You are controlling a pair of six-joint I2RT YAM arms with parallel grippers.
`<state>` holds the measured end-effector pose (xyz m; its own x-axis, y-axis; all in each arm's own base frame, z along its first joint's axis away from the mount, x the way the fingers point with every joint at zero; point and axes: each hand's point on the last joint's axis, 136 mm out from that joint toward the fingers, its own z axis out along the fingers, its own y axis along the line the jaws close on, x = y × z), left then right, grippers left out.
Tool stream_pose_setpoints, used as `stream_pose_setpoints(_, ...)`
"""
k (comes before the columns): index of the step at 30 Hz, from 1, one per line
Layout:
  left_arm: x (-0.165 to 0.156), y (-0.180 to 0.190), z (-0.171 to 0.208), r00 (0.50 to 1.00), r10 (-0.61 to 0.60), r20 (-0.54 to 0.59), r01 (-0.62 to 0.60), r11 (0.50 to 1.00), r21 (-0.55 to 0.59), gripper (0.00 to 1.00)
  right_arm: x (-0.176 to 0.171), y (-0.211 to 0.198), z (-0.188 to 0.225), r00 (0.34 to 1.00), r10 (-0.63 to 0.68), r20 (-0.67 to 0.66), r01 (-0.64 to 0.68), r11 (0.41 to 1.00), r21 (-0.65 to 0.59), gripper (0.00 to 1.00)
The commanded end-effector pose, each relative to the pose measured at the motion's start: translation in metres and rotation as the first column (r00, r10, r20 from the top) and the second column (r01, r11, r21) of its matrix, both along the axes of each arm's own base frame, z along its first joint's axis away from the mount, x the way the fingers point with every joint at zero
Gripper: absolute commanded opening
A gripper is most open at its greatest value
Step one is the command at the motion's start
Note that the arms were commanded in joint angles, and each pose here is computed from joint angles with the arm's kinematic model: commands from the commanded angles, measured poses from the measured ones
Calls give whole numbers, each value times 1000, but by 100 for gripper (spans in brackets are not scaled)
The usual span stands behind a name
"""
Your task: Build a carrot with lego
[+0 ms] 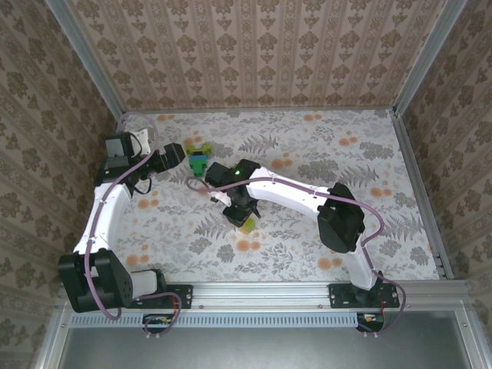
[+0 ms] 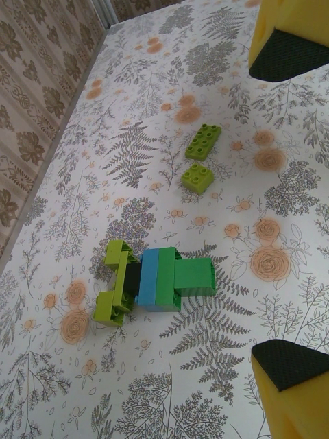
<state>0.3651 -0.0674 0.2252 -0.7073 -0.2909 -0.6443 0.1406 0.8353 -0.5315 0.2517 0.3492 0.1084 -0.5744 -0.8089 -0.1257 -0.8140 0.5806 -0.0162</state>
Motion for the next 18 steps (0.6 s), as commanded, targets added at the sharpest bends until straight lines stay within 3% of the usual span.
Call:
stream_pose_setpoints(1,2,-3,8,1000,-20,15,20,1000,16,100,4,0,29,999,-14,45,12,999,41,32)
stream_pose_setpoints(18,2,-3,7,1000,-22,12,22,1000,16,100,7,5,-4,995,-87,48,84,994,66,33)
